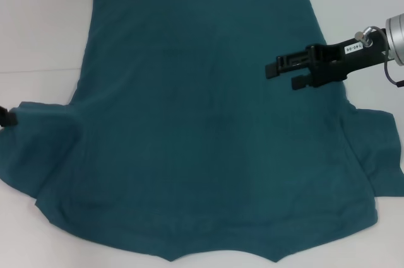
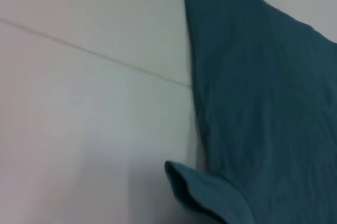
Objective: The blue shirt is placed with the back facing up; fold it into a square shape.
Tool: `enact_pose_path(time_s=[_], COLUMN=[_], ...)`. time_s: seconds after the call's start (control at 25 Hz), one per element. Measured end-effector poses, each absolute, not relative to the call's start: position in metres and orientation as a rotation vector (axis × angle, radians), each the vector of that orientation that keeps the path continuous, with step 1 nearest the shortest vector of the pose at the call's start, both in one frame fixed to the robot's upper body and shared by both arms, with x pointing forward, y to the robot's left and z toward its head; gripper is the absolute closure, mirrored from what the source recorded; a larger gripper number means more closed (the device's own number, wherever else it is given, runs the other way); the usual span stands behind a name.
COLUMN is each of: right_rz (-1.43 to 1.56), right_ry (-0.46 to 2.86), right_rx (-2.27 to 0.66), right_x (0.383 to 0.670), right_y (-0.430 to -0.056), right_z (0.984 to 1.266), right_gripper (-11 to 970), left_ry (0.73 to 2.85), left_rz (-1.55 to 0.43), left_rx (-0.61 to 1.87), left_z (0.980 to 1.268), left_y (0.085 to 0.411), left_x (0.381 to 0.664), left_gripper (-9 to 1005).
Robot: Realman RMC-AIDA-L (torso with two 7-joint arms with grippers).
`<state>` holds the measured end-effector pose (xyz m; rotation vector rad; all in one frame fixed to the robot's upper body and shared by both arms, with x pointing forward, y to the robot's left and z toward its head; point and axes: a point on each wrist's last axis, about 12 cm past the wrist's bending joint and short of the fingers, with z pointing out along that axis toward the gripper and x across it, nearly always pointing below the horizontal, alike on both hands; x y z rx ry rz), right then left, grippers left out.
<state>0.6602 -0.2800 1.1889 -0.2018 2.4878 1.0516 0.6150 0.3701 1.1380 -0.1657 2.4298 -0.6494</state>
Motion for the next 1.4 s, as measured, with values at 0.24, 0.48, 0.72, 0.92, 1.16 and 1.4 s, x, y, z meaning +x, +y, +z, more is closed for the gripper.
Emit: enact_pose_path(time_s=[0.24,0.48,0.72,0.92,1.16,1.4], right_rz=[1.053,1.053,1.055,1.056,1.056,1.057], right_ry=[2.488,2.489,2.490,2.490,2.488,2.488], right_rx=[-0.205,-0.204,-0.205,-0.205,-0.208,-0.209], right_x=[0.660,0.660,0.660,0.660,0.661,0.661], right_y=[-0.279,-0.280,-0.279,-0.278,-0.277,-0.277], right_z=[1.189,1.189,1.188,1.188,1.189,1.189], right_gripper=[14,14,14,14,14,14], left_ry=[2.517,2.587,2.616,2.610,2.602,2.590], left_rz=[-0.627,-0.690,-0.711,-0.745,-0.785,-0.771], left_rx=[-0.124,-0.117,-0.048,-0.024,-0.009,-0.007], left_z=[1.152,1.165,1.171,1.173,1.168,1.152], left_y=[0.359,0.331,0.295,0.276,0.252,0.228], left_x=[0.625,0.630,0.639,0.648,0.656,0.659], left_gripper=[982,983,982,983,982,982])
